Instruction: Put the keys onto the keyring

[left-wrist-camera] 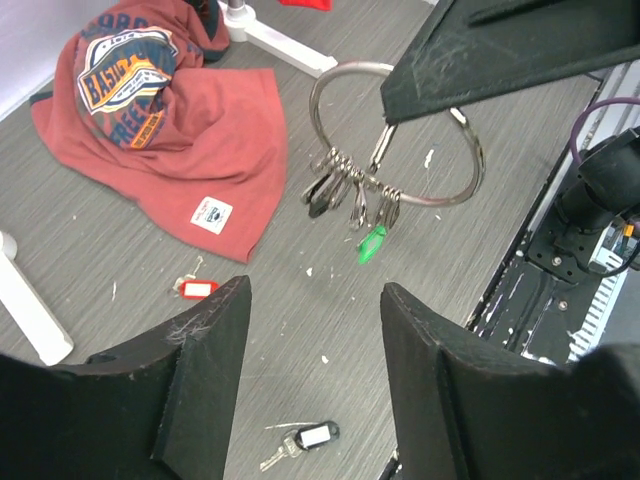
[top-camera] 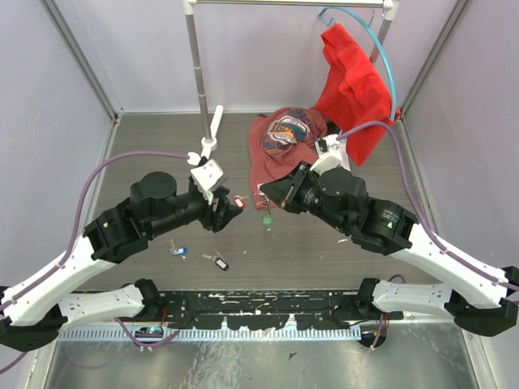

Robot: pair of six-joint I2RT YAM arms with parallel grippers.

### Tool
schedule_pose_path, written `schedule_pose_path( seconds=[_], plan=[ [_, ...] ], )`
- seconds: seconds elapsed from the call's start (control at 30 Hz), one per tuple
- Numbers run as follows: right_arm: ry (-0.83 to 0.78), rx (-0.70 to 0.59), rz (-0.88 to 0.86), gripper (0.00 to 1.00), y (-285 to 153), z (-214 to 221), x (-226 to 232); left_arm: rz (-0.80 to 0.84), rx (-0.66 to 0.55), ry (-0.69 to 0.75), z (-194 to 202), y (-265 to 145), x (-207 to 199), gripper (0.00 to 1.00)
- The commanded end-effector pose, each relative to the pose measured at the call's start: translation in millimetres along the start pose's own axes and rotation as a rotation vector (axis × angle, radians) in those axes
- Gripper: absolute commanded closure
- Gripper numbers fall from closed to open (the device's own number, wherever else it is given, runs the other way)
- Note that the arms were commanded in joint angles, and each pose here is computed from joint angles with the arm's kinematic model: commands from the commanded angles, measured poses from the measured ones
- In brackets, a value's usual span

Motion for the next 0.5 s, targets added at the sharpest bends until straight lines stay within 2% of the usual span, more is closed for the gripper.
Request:
schedule_pose_path(
  seconds=[0.0,0.27,0.47],
  plan=[
    [0.005,-0.05,-0.054,1.0,-7.0,-16.8,15.9,0.054,-0.096,0.01,-21.6,7.0,-7.3,0.38],
    [0.006,-0.048,-0.123,1.0,-10.5,-18.4,23.9,0.073,-0.198,0.053,-40.7,14.8,-9.5,0.38],
    [0.01,-0.038,-0.16,1.0,-13.0,-14.3,23.7,0.084,-0.215,0.058,-46.3,15.4,-11.2,0.4]
  ],
)
Point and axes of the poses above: each gripper's point midway between its finger pads, its own y axis out along the fingers, its own x axis along the line the jaws close on, z = x × y, the point moved 7 cm from there along -y, back along the fingers, and after that the axes turned 7 degrees about -y, right-handed, at the moved point
